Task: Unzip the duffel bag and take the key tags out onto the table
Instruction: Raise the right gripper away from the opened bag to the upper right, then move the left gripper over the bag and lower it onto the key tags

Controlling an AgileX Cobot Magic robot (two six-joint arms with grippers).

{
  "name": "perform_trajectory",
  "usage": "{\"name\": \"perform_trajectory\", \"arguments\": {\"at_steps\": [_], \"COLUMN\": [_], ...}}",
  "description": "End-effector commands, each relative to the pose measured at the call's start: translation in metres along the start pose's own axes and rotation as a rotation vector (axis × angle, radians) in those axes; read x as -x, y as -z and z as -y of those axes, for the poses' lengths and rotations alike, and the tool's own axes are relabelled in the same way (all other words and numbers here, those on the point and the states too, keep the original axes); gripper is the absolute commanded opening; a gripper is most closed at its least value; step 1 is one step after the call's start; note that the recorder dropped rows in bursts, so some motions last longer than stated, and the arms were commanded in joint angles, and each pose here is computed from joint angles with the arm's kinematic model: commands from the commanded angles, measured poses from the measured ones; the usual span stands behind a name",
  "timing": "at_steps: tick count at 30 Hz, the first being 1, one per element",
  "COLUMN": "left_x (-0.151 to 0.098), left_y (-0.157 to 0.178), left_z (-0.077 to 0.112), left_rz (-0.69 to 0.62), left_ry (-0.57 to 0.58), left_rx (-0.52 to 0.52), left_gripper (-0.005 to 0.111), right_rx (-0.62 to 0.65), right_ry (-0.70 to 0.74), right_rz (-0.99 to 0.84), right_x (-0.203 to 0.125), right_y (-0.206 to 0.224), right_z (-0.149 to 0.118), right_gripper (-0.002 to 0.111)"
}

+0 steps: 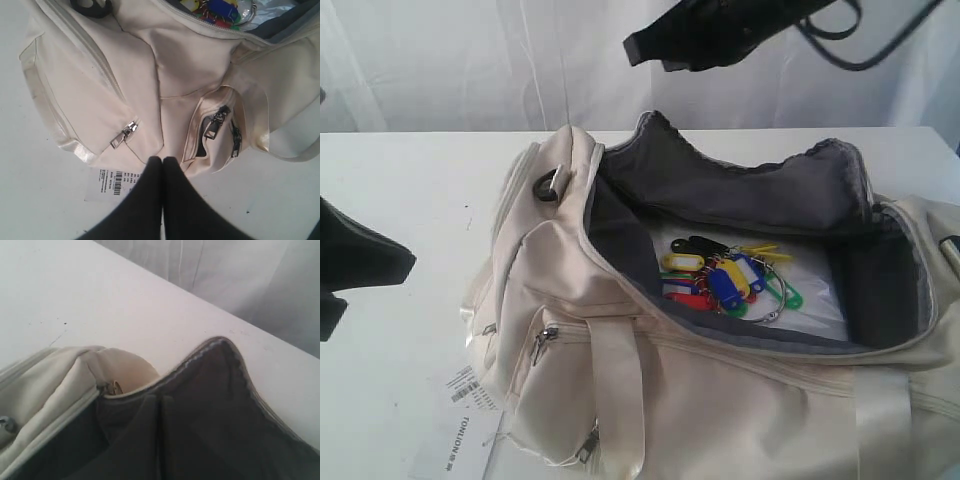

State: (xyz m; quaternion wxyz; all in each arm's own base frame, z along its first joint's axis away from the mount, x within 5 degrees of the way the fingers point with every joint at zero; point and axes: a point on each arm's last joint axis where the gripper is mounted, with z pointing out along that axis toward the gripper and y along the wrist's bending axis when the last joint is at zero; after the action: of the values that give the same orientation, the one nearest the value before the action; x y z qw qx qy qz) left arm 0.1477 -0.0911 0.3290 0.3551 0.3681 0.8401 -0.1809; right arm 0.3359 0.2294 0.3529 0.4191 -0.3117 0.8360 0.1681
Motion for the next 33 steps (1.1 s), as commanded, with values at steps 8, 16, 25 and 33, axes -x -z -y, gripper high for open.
{"name": "perform_trajectory", "arguments": {"at_steps": [8,16,25,33], "left_x": [0.0,-0.013,0.067,0.116], "left_y": [0.001,-0.011,0.002,-0.064], "left_z": [0.002,0.003,0.003,0.018], "left_rz": [0.016,-0.009,0.079,-0.019], "left_ry": [-0.025,-0.044,-0.032,-0.076], "left_rx": [-0.01,-0.035,-0.211,-0.264], "left_gripper": [0.0,0.0,0.0,0.0], "right_rx": [-0.19,-0.364,-0.355,-0.355], "right_ry": [0.011,-0.008,-0.012,-0.012], "right_rz": [0.032,0.118,-0.013,-0.015], "right_x": [-0.06,-0.132,-0.164,-0.164], "right_y": [0.156,0.259,0.237,0.237], "right_z": [-0.009,-0.013,-0.013,-0.013], "right_gripper": [0.0,0.0,0.0,0.0]}}
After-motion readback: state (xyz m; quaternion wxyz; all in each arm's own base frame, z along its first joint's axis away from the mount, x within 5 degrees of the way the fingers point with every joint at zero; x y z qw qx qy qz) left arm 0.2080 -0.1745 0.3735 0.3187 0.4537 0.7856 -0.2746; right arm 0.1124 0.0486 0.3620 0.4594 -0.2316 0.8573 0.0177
